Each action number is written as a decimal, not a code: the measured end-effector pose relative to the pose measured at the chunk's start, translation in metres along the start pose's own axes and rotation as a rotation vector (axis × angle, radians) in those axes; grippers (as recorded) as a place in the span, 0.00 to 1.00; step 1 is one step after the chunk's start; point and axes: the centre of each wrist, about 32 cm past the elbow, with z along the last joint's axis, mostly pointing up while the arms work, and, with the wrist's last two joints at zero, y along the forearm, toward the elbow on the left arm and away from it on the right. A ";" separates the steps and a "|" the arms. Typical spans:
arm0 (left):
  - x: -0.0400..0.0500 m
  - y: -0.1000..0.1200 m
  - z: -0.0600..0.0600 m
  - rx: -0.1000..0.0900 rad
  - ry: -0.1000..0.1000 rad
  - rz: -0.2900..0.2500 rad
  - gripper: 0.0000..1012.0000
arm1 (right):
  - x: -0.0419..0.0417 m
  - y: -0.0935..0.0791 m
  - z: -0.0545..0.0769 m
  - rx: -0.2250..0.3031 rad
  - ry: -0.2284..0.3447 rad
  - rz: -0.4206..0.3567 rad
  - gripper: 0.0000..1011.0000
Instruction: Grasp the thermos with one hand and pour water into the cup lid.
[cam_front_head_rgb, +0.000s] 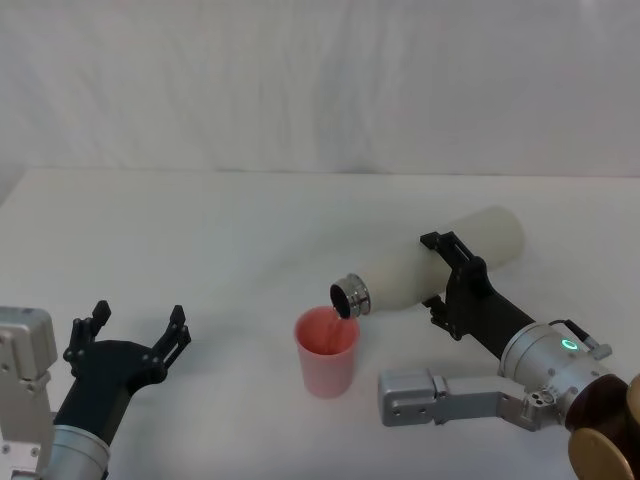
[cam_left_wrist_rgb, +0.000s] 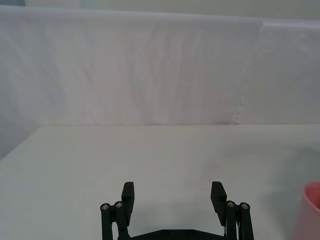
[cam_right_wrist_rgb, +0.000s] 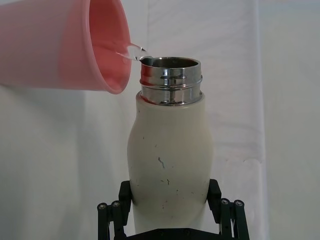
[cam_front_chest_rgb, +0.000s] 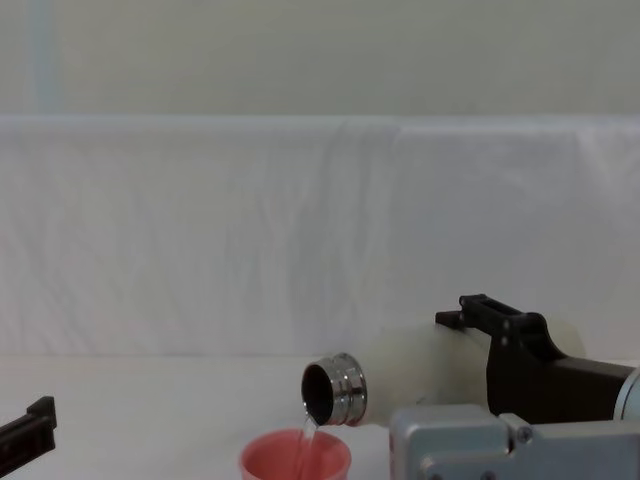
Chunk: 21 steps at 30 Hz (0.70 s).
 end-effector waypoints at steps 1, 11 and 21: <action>0.0000 0.000 0.000 0.000 0.000 0.000 0.99 | 0.0000 0.000 0.000 0.000 0.000 0.000 0.94; 0.0000 0.000 0.000 0.000 0.000 0.000 0.99 | 0.0005 0.000 0.000 -0.004 0.000 -0.002 0.94; 0.0000 0.000 0.000 0.000 0.000 0.000 0.99 | 0.0013 0.000 -0.001 -0.005 0.000 -0.005 0.94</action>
